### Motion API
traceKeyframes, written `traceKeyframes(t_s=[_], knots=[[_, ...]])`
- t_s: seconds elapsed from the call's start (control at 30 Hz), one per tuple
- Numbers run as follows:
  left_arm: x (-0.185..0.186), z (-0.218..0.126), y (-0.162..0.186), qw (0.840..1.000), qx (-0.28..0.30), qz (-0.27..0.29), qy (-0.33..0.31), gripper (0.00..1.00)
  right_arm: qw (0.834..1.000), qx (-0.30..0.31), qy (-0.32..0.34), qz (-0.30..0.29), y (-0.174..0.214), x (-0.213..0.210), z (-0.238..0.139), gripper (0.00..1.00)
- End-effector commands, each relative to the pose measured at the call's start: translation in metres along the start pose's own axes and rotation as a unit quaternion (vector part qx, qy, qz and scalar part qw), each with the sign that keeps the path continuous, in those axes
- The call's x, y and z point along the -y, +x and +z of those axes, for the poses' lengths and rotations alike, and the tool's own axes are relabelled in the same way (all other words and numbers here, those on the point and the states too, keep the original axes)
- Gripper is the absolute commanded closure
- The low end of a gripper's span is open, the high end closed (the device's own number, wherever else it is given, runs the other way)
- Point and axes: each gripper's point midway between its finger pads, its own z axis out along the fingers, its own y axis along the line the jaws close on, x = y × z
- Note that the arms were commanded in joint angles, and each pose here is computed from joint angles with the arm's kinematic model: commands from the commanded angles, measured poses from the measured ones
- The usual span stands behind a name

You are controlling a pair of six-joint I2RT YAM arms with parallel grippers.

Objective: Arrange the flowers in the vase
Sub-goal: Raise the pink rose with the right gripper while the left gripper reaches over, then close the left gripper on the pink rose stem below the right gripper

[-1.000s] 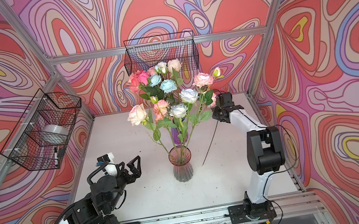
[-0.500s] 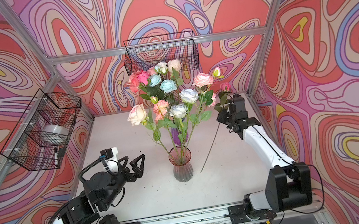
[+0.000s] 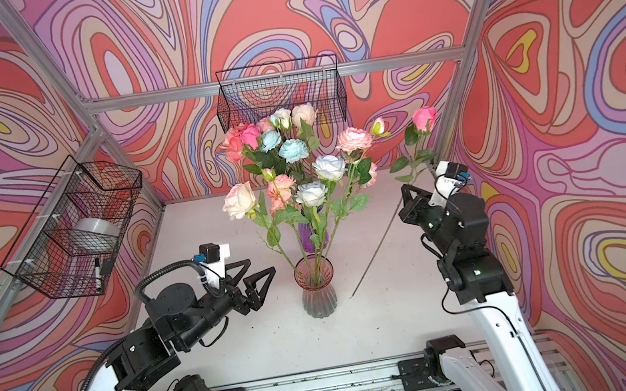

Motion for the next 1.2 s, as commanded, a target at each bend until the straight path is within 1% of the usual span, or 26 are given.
traceKeyframes(t_s=[0.0,0.07,0.13,0.27,0.33,0.47,0.57,0.67,0.77,0.83,0.9,0.97,1.1,1.17], knots=[[0.044,-0.004,-0.03,0.995,0.004,0.04,0.093,0.19,0.996,0.03,-0.078,-0.025,-0.013,-0.033,-0.025,1.0],[0.062,-0.002,-0.045,0.991,0.003,0.051,0.121,0.24,0.992,0.042,-0.114,-0.031,-0.018,-0.049,-0.04,1.0],[0.08,0.004,-0.051,0.987,-0.022,0.068,0.144,0.29,0.988,0.042,-0.143,-0.029,-0.022,-0.063,-0.05,1.0],[0.125,0.026,-0.056,0.975,-0.052,0.11,0.188,0.31,0.978,0.023,-0.205,-0.02,-0.023,-0.088,-0.058,1.0],[0.144,0.042,-0.054,0.968,-0.07,0.113,0.211,0.33,0.971,0.021,-0.235,-0.02,-0.026,-0.101,-0.066,1.0],[0.17,0.071,-0.05,0.96,-0.094,0.108,0.239,0.34,0.964,0.018,-0.265,-0.029,-0.032,-0.117,-0.08,1.0],[0.188,0.092,-0.043,0.955,-0.111,0.111,0.251,0.36,0.956,0.002,-0.291,-0.022,-0.029,-0.125,-0.084,1.0],[0.193,0.111,-0.035,0.958,-0.127,0.109,0.234,0.4,0.951,-0.016,-0.309,0.001,-0.025,-0.13,-0.084,1.0],[0.201,0.118,-0.031,0.957,-0.125,0.093,0.245,0.41,0.945,-0.031,-0.326,0.011,-0.02,-0.134,-0.087,1.0],[0.201,0.12,-0.031,0.958,-0.12,0.086,0.247,0.41,0.948,-0.027,-0.318,0.005,-0.019,-0.131,-0.088,1.0],[0.201,0.122,-0.031,0.958,-0.118,0.086,0.245,0.43,0.948,-0.029,-0.318,0.001,-0.017,-0.131,-0.089,1.0],[0.202,0.125,-0.03,0.958,-0.119,0.084,0.246,0.48,0.945,-0.037,-0.326,0.007,-0.014,-0.131,-0.087,1.0],[0.204,0.135,-0.024,0.957,-0.128,0.08,0.246,0.62,0.944,-0.037,-0.329,0.012,-0.011,-0.13,-0.084,1.0],[0.205,0.139,-0.022,0.957,-0.13,0.077,0.247,0.65,0.942,-0.036,-0.332,0.015,-0.011,-0.13,-0.084,1.0]])
